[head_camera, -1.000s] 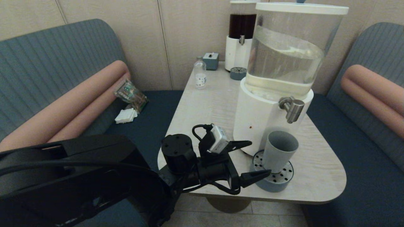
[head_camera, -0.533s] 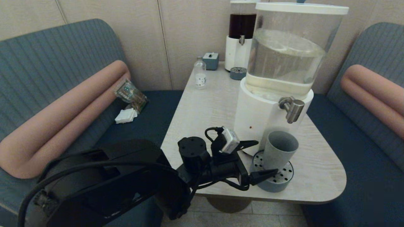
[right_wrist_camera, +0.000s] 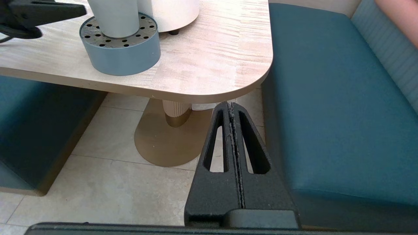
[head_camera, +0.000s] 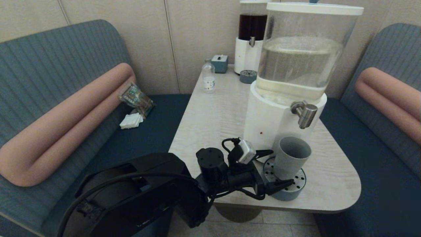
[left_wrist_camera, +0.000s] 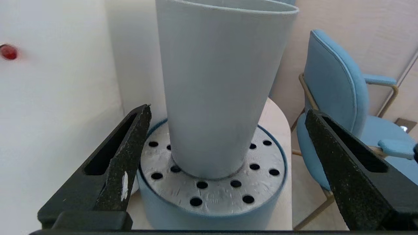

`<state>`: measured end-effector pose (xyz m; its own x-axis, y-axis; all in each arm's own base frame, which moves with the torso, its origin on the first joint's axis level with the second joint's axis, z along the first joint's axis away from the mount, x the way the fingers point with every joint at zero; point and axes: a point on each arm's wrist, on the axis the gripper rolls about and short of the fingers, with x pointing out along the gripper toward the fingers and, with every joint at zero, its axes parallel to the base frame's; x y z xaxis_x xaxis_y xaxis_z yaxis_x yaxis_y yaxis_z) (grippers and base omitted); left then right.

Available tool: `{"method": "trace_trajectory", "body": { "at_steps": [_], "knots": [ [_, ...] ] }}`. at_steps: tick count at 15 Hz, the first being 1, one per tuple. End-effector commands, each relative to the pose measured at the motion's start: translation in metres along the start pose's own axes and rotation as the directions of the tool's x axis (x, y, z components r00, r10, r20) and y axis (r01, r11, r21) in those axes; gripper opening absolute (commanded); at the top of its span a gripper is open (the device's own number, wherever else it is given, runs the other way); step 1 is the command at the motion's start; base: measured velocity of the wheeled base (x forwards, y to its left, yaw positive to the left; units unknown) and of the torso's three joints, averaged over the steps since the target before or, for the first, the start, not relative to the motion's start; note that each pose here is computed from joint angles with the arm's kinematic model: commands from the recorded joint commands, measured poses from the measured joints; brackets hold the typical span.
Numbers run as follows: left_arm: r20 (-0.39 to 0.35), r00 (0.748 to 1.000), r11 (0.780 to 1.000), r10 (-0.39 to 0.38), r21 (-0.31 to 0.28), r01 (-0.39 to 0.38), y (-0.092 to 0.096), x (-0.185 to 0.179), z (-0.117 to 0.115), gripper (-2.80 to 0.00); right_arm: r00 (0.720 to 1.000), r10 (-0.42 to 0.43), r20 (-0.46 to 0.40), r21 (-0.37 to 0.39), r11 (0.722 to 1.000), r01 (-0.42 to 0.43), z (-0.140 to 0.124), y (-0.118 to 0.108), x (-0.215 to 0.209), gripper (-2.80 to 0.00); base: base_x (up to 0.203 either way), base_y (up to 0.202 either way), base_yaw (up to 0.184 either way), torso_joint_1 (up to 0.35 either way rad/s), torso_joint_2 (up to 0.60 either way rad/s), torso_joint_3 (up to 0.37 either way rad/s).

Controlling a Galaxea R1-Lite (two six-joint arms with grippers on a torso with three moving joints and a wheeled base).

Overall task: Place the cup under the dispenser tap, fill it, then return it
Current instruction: Place the cup next to the water dispenser

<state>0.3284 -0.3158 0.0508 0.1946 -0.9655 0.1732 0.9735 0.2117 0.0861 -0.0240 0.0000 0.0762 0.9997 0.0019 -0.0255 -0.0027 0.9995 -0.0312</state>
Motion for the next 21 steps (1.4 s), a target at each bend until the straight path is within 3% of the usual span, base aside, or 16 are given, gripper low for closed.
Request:
{"method": "trace_trajectory", "body": {
  "at_steps": [1,6,12,16,20,21],
  "knots": [
    [0.01,1.0,1.0,-0.011,0.004,0.011,-0.001,0.005,-0.005,0.0,1.0,0.001,-0.002,-0.001,1.0,-0.001,0.0,0.0,0.0,-2.8,0.0,0.0,0.0,0.0,0.0,0.0],
    [0.034,0.999,0.999,-0.042,0.009,0.041,-0.008,0.019,-0.01,0.0,1.0,0.001,-0.001,-0.001,1.0,-0.001,0.0,0.0,0.0,-2.8,0.0,0.0,0.0,0.0,0.0,0.0],
    [0.056,0.998,0.999,-0.037,0.019,0.036,-0.003,0.026,-0.015,0.0,1.0,0.001,-0.001,-0.001,1.0,-0.001,0.0,0.0,0.0,-2.8,0.0,0.0,0.0,0.0,0.0,0.0],
    [0.102,0.995,0.999,0.023,0.042,-0.027,0.003,0.035,-0.012,0.0,1.0,0.001,-0.001,-0.001,1.0,-0.001,0.0,0.0,0.0,-2.8,0.0,0.0,0.0,0.0,0.0,0.0],
    [0.114,0.993,0.998,0.028,0.048,-0.034,0.005,0.038,-0.015,0.0,1.0,0.001,-0.001,-0.001,1.0,-0.001,0.0,0.0,0.0,-2.8,0.0,0.0,0.0,0.0,0.0,0.0],
    [0.11,0.993,0.998,0.035,0.046,-0.04,0.005,0.038,-0.017,-2.8,1.0,0.001,-0.001,-0.001,1.0,-0.001,0.0,0.0,0.0,-2.8,0.0,0.0,0.0,0.0,0.0,0.0]
  ]
}}
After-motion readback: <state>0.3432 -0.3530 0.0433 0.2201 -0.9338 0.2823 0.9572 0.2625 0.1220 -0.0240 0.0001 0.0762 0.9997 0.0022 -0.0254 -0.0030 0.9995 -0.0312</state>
